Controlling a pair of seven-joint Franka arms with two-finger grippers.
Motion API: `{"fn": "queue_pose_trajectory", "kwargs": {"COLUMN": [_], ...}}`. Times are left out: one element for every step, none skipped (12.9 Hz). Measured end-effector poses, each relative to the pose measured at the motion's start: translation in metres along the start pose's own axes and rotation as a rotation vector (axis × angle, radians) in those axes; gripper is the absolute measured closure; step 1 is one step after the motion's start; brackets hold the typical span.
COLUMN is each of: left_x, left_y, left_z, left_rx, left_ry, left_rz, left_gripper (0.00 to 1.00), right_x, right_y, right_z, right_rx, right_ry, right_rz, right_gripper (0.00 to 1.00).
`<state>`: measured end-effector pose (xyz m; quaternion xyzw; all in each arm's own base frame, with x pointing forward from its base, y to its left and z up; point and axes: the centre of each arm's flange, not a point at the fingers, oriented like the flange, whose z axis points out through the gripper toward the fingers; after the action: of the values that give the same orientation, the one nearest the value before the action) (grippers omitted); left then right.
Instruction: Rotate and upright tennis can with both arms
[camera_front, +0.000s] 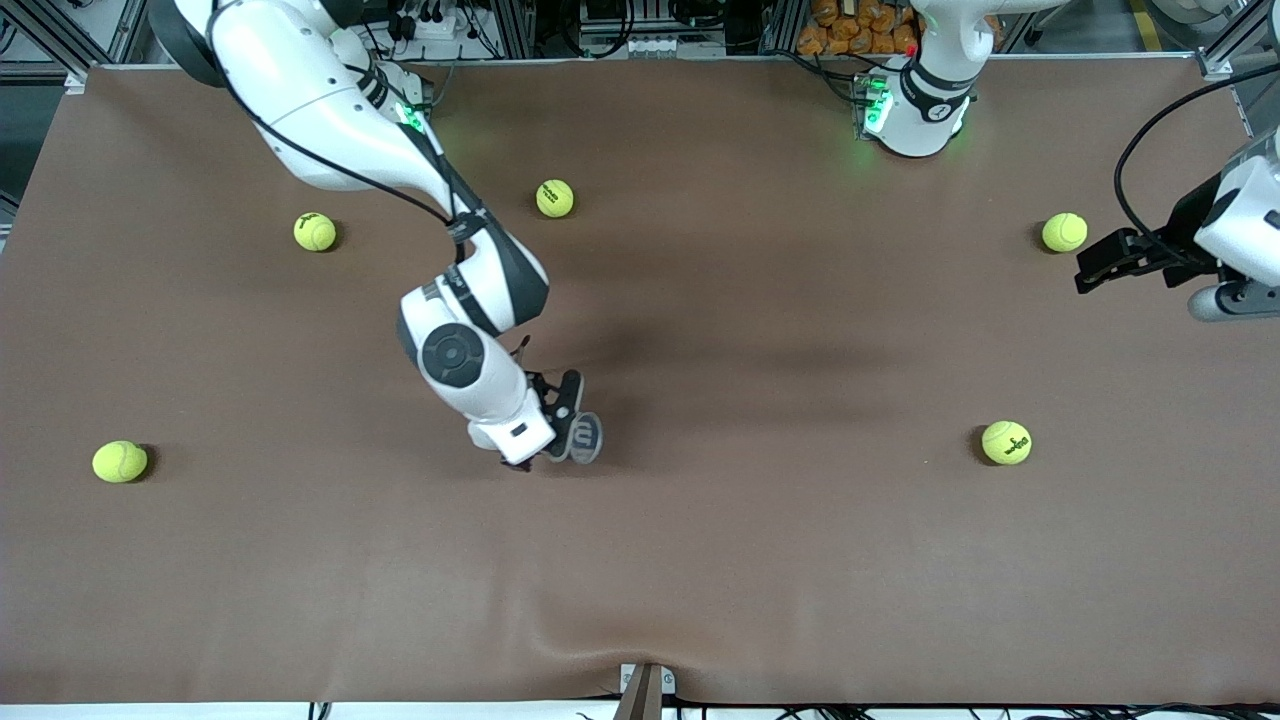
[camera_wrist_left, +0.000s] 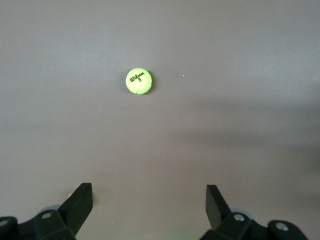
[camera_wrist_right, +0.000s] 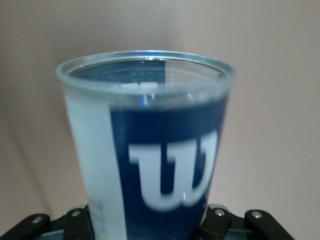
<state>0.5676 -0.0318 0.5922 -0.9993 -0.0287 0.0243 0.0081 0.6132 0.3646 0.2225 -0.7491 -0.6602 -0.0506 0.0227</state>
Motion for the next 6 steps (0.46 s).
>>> {"fn": "queue_pose_trajectory", "kwargs": {"left_x": [0.005,0.010,0.014,0.017,0.020,0.023], "left_y": [0.001,0.002,0.002,0.002,0.003,0.004], "left_z": [0.006,0.013,0.019,0.025,0.031,0.039], "left_rx": [-0.001,-0.003,-0.004,-0.004,-0.004,-0.014], "left_ry": [-0.001,-0.001,-0.005,-0.013,-0.023,-0.036], "left_rz": [0.002,0.003,0.003,0.003,0.003,0.003], "left_gripper": [0.00,0.00,0.00,0.00,0.00,0.00], "right_x": [0.014,0.026,0.033,0.036,0.036,0.034], "right_y": [-0.015,-0.029,-0.040,-0.048,-0.052,-0.053], "right_z": [0.007,0.013,0.019,0.024,0.028,0.030], "right_rx": [-0.021,-0.046,-0.068,-0.079,-0.082,-0.084], "right_ry": [0.013,0.020,0.026,0.031,0.031,0.028], "right_rz": [-0.039,-0.083,-0.119,-0.138,-0.148,-0.152], "right_gripper": [0.30,0.29,0.21,0.10,0.01,0.00]}}
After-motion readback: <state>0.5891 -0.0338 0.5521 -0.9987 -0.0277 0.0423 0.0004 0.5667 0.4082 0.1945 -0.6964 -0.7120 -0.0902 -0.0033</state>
